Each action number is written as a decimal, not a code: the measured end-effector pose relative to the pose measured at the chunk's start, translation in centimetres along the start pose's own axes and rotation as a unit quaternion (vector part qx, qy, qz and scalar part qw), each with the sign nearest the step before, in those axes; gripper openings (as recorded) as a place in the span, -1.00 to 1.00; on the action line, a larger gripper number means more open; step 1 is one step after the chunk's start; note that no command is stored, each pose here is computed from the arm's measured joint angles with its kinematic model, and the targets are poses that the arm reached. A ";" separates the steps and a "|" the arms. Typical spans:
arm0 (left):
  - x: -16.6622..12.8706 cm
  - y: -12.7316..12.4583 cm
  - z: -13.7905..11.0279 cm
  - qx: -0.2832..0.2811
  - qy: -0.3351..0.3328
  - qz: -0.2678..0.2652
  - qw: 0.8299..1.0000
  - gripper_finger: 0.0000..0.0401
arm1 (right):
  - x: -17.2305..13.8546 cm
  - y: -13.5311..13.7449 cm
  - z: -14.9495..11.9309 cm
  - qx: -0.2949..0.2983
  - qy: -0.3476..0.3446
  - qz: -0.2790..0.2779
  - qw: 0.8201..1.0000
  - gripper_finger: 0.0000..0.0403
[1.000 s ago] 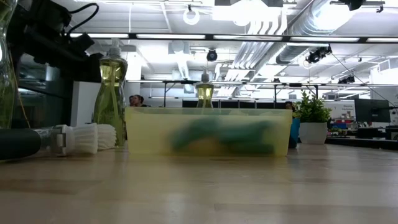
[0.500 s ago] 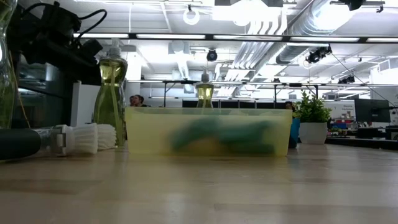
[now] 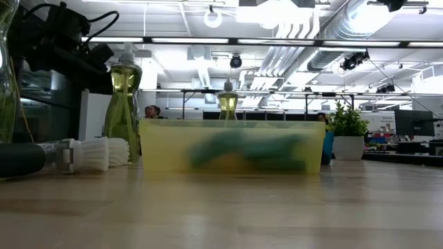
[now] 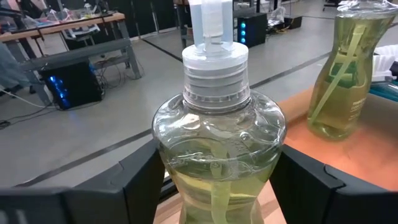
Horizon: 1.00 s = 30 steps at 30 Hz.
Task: Pick & Place Kitchen Sink Supplies
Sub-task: Put the dish soap into the orange bin
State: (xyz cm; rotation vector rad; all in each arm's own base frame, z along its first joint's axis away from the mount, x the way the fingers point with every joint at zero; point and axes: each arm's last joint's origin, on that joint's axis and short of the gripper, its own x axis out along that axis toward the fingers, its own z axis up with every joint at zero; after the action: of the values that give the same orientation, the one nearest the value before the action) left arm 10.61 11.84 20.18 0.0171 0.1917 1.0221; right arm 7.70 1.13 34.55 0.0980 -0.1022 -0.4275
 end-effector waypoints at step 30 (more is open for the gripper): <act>-0.8 0.4 8.3 0.029 -0.083 -0.045 0.995 0.24 | 0.0 0.0 0.0 0.000 0.000 0.000 1.000 0.59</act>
State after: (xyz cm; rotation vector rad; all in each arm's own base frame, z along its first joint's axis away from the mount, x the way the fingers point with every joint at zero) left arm 11.21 12.01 28.54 0.1442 0.0694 0.9197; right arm 7.70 1.13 34.55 0.0978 -0.1020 -0.4275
